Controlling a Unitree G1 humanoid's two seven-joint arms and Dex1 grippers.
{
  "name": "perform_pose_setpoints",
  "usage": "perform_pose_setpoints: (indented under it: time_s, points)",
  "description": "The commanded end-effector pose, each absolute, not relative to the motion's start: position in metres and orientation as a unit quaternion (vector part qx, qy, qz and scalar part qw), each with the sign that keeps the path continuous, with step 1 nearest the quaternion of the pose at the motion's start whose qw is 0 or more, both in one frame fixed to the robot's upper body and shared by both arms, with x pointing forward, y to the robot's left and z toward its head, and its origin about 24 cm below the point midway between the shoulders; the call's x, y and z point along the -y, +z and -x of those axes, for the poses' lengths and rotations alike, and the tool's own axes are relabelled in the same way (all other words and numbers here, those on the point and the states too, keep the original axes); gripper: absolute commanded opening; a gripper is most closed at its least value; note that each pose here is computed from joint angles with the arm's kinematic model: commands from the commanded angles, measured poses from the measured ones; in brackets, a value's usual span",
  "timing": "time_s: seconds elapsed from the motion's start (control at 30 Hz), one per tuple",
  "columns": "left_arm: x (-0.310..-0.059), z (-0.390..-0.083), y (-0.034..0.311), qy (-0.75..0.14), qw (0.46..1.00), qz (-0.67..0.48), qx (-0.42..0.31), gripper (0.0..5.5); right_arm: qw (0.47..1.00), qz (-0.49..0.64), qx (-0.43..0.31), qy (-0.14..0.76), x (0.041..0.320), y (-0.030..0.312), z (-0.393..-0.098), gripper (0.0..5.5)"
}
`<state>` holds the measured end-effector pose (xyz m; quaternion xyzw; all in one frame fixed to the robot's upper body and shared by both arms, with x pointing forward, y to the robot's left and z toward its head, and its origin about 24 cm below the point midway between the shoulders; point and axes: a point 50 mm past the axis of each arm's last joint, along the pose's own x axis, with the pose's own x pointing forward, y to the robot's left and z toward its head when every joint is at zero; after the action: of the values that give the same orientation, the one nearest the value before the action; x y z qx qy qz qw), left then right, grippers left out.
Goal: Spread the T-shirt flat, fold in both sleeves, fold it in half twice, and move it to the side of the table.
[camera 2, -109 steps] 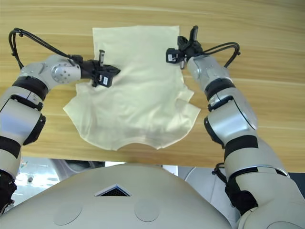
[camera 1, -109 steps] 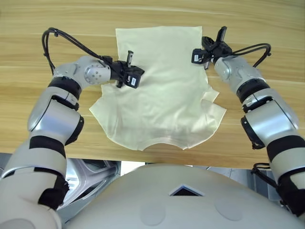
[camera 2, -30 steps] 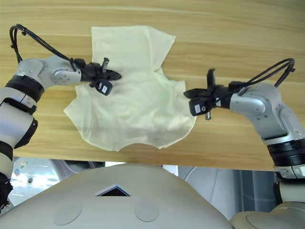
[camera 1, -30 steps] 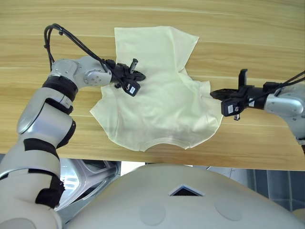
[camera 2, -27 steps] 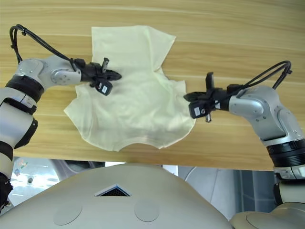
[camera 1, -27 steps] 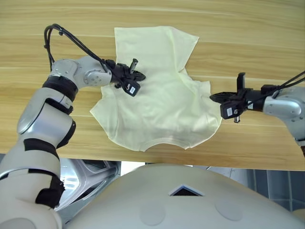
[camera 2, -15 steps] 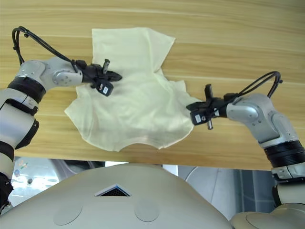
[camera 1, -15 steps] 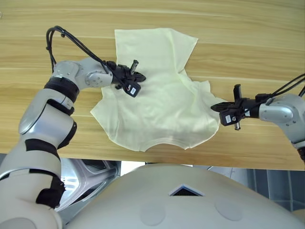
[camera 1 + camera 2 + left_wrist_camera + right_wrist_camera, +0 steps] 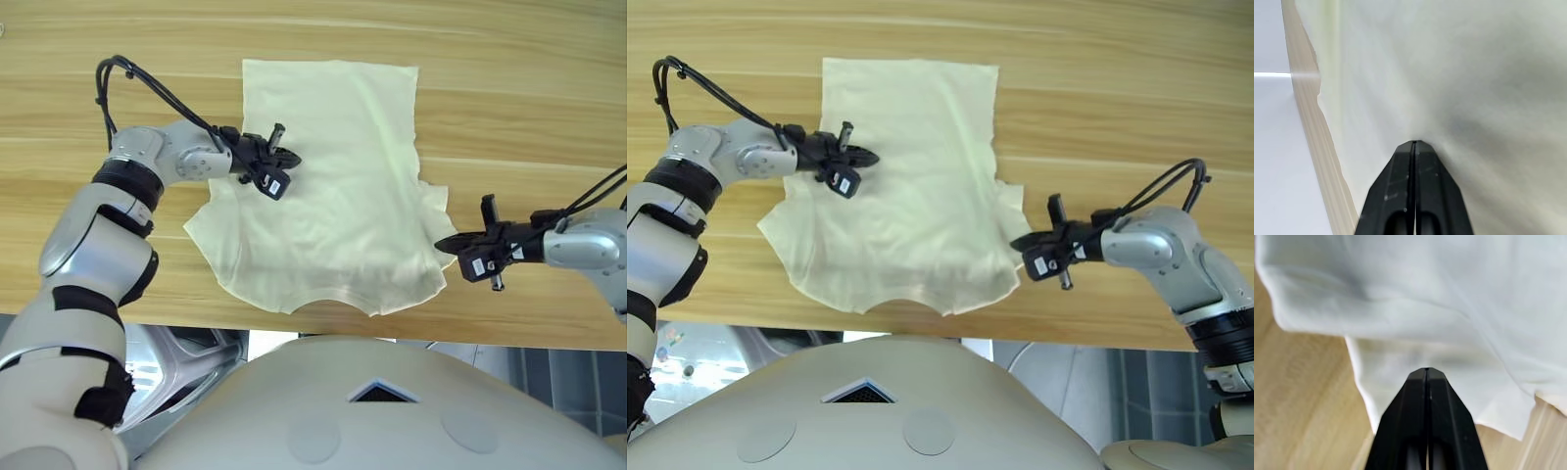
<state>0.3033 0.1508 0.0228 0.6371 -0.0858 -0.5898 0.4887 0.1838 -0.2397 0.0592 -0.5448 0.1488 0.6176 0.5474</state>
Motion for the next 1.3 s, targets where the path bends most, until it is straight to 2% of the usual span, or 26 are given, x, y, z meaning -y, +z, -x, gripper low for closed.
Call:
perform_pose_setpoints:
  time_s: [0.03, 0.43, 0.53, 0.7, 1.0, 1.07, 1.1, 1.2, 1.3]
  points:
    - [-0.16, -0.284, -0.005, -0.629, 0.451, -0.632, 0.036, 0.04, 0.556, 0.569, -0.173, 0.58, 0.261, 0.066, -0.193, 0.0]
    - [-0.161, -0.283, -0.007, -0.626, 0.454, -0.632, 0.034, 0.04, 0.559, 0.577, -0.179, 0.568, 0.275, 0.072, -0.193, 0.0]
    - [-0.161, -0.286, -0.002, -0.617, 0.471, -0.629, 0.044, 0.04, 0.575, 0.576, -0.163, 0.558, 0.274, 0.077, -0.196, 0.0]
    - [-0.163, -0.312, 0.047, -0.539, 0.576, -0.604, 0.115, 0.04, 0.608, 0.544, -0.14, 0.561, 0.263, 0.068, -0.194, 0.0]
    - [-0.178, -0.322, 0.116, -0.465, 0.661, -0.553, 0.203, 0.04, 0.632, 0.515, -0.14, 0.562, 0.257, 0.05, -0.193, 0.0]
    - [-0.191, -0.32, 0.136, -0.447, 0.696, -0.518, 0.219, 0.04, 0.638, 0.507, -0.14, 0.563, 0.256, 0.045, -0.19, 0.0]
    - [-0.2, -0.315, 0.139, -0.455, 0.703, -0.505, 0.209, 0.2, 0.64, 0.504, -0.141, 0.563, 0.256, 0.044, -0.189, 0.0]
    - [-0.256, -0.277, 0.137, -0.487, 0.714, -0.489, 0.114, 0.59, 0.644, 0.499, -0.143, 0.562, 0.258, 0.045, -0.191, 0.0]
    - [-0.291, -0.25, 0.142, -0.491, 0.735, -0.466, 0.05, 1.06, 0.652, 0.499, -0.144, 0.552, 0.26, 0.047, -0.195, 0.49]
